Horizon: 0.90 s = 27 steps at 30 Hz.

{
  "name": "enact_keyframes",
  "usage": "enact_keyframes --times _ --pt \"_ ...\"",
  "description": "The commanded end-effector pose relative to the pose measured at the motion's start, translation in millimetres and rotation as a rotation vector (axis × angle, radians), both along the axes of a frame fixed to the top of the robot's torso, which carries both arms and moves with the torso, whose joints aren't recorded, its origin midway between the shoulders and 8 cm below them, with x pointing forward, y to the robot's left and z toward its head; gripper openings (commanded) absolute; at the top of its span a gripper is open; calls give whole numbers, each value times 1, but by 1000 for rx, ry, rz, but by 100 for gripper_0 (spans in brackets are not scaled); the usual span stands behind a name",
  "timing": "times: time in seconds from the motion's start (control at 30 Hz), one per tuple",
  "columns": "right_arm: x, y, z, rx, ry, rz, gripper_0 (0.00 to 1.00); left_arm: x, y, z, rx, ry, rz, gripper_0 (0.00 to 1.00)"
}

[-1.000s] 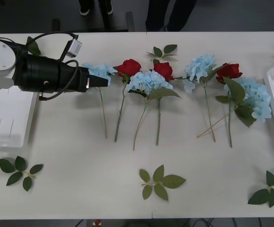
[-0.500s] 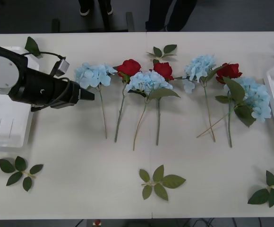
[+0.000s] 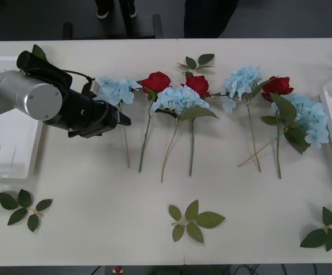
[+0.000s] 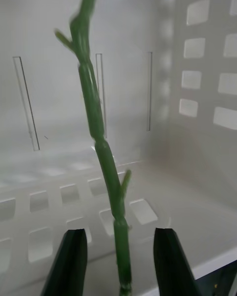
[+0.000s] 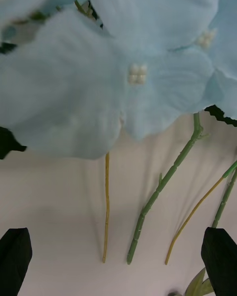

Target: Place the red flowers into the right box and the blue flowers into the left box. If a person shows an open palm, hand one flower to the person first, then continue sorting.

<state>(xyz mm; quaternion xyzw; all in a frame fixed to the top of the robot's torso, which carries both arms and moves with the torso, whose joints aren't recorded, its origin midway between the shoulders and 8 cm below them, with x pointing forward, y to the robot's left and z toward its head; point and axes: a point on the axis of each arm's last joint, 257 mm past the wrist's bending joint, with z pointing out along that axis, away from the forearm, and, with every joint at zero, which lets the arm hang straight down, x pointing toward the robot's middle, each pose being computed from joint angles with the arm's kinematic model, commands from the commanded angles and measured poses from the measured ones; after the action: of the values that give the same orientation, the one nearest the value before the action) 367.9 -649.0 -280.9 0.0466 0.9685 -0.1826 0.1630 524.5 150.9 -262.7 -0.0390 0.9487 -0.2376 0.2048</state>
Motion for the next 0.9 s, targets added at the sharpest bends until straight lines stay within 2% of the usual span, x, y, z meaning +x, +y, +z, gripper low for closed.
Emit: enact_keyframes --times 0.03,0.23,0.47,0.63,0.9 --pt "16 -1 26 1 -55 -13 66 19 -17 19 28 -6 45 100" --pt "36 31 62 91 -110 21 79 20 -19 9 95 32 126 100" --pt "78 103 99 318 -185 51 88 23 -20 -10 210 3 172 100" --pt "105 162 100 459 -203 27 88 28 -16 -32 287 -15 211 100" --pt "111 241 77 654 -144 -107 89 36 -16 -41 300 -11 237 100"
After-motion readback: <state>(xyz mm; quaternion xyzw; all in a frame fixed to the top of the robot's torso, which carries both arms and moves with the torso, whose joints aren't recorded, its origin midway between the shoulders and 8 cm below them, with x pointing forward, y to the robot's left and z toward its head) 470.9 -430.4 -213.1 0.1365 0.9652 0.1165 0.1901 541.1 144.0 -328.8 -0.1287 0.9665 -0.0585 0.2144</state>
